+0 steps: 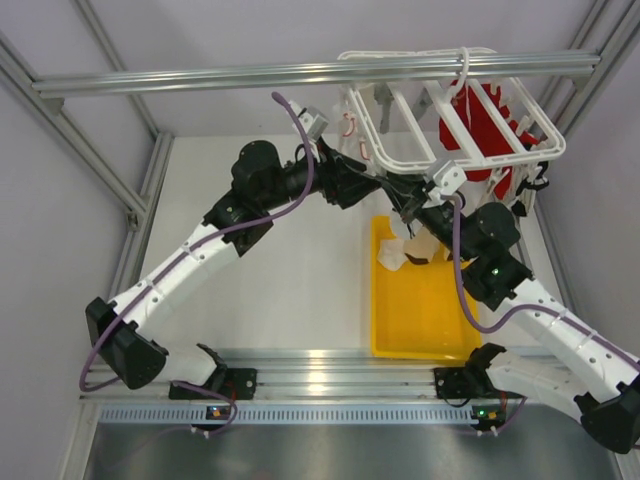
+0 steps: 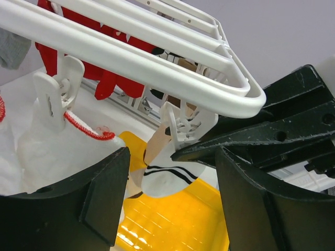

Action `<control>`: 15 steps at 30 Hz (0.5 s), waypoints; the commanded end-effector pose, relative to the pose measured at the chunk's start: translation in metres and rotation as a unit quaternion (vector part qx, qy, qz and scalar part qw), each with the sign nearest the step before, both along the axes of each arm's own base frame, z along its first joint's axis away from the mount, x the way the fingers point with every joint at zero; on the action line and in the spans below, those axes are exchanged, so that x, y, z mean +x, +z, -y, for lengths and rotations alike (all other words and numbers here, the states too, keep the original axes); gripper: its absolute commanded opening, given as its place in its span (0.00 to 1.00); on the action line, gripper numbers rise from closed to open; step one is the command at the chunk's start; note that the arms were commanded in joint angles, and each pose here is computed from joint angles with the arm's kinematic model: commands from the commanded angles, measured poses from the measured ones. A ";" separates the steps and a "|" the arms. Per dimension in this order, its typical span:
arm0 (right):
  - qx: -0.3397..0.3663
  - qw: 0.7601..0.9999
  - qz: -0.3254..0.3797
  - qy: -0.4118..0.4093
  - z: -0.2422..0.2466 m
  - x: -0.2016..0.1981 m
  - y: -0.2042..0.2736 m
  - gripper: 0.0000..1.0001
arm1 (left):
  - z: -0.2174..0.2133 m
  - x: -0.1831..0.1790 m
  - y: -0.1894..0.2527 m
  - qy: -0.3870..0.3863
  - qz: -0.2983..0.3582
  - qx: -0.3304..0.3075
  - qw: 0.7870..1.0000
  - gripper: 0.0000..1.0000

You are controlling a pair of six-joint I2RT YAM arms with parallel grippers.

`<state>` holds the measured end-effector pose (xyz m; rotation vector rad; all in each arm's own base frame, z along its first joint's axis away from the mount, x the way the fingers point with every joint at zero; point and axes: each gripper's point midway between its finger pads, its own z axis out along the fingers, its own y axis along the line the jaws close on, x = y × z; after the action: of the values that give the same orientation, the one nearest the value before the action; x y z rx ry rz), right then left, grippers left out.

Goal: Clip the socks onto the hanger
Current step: Open the clamp at the hanger.

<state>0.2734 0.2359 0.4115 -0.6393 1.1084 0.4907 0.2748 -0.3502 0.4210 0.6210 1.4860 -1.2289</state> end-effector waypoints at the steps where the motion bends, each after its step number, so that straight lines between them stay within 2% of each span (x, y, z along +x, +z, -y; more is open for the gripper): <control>1: 0.010 0.999 0.031 0.000 0.001 -0.008 0.015 0.00 | 0.002 0.001 0.039 0.014 0.067 -0.030 0.997 0.71; 15: -0.003 1.000 0.030 -0.009 -0.003 -0.010 0.005 0.00 | 0.003 0.003 0.059 0.055 0.097 -0.053 0.992 0.66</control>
<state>0.2780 0.2291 0.4118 -0.6094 1.1053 0.4118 0.2802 -0.3607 0.4232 0.6180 1.4535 -1.1396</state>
